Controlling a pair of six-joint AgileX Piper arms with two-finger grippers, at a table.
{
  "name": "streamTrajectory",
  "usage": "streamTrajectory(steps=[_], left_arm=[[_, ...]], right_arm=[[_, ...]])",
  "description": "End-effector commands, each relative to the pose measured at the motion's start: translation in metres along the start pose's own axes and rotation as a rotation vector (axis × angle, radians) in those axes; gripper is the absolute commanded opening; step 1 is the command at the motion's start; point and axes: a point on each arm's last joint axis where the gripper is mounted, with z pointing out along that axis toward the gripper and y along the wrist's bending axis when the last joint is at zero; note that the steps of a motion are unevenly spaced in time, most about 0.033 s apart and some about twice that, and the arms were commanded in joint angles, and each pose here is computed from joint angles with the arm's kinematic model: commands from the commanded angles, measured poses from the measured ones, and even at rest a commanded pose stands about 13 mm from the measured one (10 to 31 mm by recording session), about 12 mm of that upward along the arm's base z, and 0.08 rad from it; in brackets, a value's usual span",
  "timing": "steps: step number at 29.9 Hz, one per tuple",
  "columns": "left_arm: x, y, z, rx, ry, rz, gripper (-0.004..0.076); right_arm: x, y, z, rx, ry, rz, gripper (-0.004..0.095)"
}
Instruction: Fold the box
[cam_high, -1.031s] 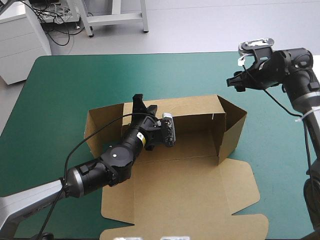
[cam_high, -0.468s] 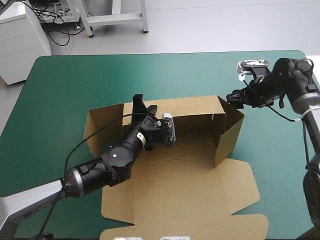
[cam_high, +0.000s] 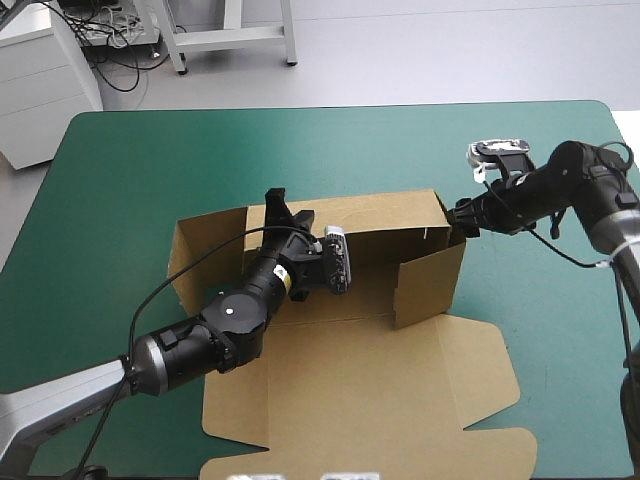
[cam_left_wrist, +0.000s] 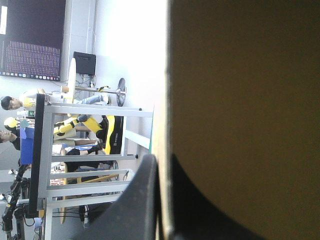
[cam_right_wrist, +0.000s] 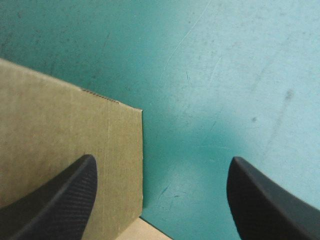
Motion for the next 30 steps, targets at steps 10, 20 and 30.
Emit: streamTrajectory(steps=[10,20,30], left_arm=[[-0.003,0.015,-0.01,-0.052,-0.02,-0.035,-0.0032],[-0.003,0.015,-0.01,-0.053,-0.02,-0.035,-0.0032],[-0.003,0.015,-0.01,-0.053,-0.02,-0.035,-0.0032]], right_arm=[[0.035,0.019,-0.048,0.031,-0.233,-0.137,0.0673],[0.045,0.034,-0.048,-0.118,-0.273,-0.158,0.0672],[0.058,0.044,-0.052,-0.197,-0.235,-0.203,0.0673]])
